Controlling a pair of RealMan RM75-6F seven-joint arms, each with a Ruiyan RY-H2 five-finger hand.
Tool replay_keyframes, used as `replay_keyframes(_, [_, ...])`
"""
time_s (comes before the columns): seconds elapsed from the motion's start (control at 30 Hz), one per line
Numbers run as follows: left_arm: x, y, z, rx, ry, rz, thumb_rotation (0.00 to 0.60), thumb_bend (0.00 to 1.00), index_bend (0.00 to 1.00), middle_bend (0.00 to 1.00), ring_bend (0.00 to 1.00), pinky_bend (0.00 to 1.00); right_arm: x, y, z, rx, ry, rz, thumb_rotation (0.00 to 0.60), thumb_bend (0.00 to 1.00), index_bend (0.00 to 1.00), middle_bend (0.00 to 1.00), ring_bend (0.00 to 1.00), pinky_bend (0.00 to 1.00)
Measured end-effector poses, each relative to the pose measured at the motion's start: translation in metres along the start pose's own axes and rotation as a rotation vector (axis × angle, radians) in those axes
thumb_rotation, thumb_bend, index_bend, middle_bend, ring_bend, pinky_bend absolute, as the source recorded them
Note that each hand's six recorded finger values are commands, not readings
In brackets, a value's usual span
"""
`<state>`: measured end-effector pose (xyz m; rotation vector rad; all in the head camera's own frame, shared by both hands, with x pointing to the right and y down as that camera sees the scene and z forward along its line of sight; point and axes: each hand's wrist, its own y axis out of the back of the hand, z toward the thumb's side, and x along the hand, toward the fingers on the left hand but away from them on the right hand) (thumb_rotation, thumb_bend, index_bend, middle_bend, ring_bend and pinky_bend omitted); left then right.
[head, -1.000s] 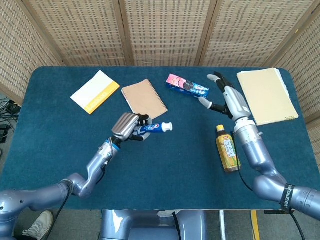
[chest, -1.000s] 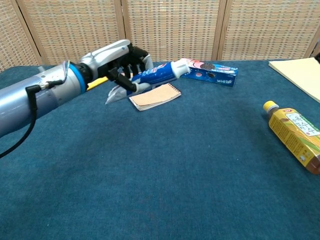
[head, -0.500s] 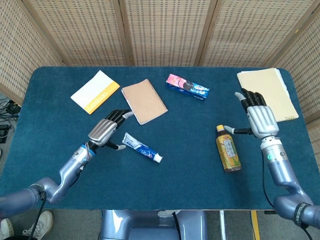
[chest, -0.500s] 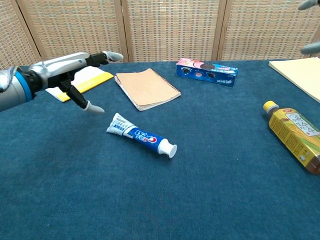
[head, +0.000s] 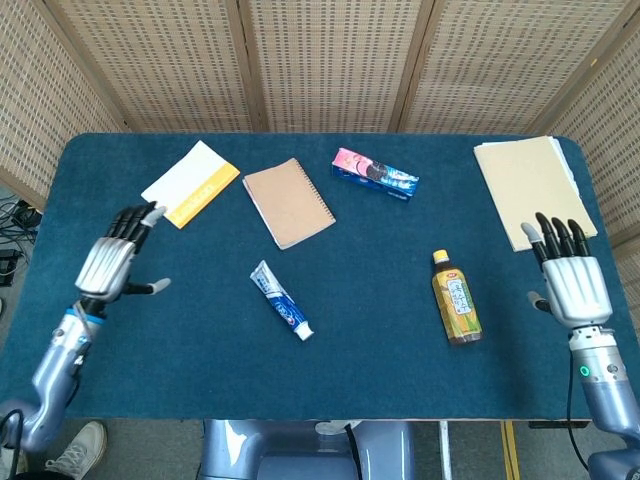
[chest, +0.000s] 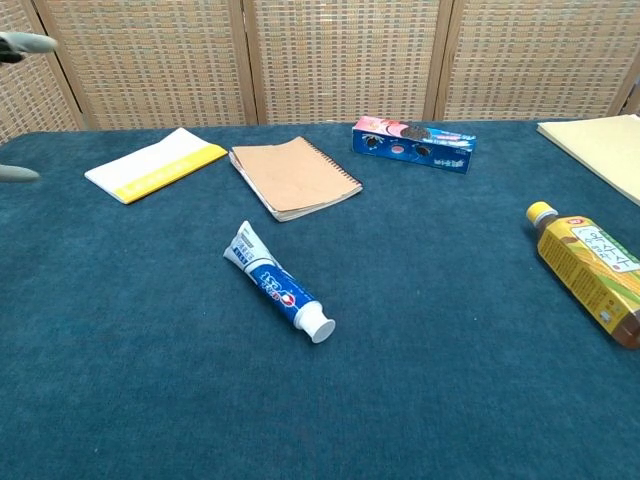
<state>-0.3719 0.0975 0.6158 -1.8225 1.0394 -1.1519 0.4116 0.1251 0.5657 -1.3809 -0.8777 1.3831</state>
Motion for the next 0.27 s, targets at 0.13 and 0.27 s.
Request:
replay_keyframes(0.13, [-0.042, 0.025, -0.033, 0.103, 0.121, 0.042, 0.6, 0.0, 0.0, 0.0, 0.0, 0.0, 0.024, -0.002, -0.013, 0.07, -0.017, -0.026, 0.6, 0.0, 0.0, 0.0, 0.0, 0.0])
replay_keyframes(0.27, [-0.081, 0.038, -0.056, 0.197, 0.223, 0.049, 0.6, 0.0, 0.0, 0.0, 0.0, 0.0, 0.047, -0.006, -0.021, 0.122, -0.024, -0.039, 0.6, 0.0, 0.0, 0.0, 0.0, 0.0])
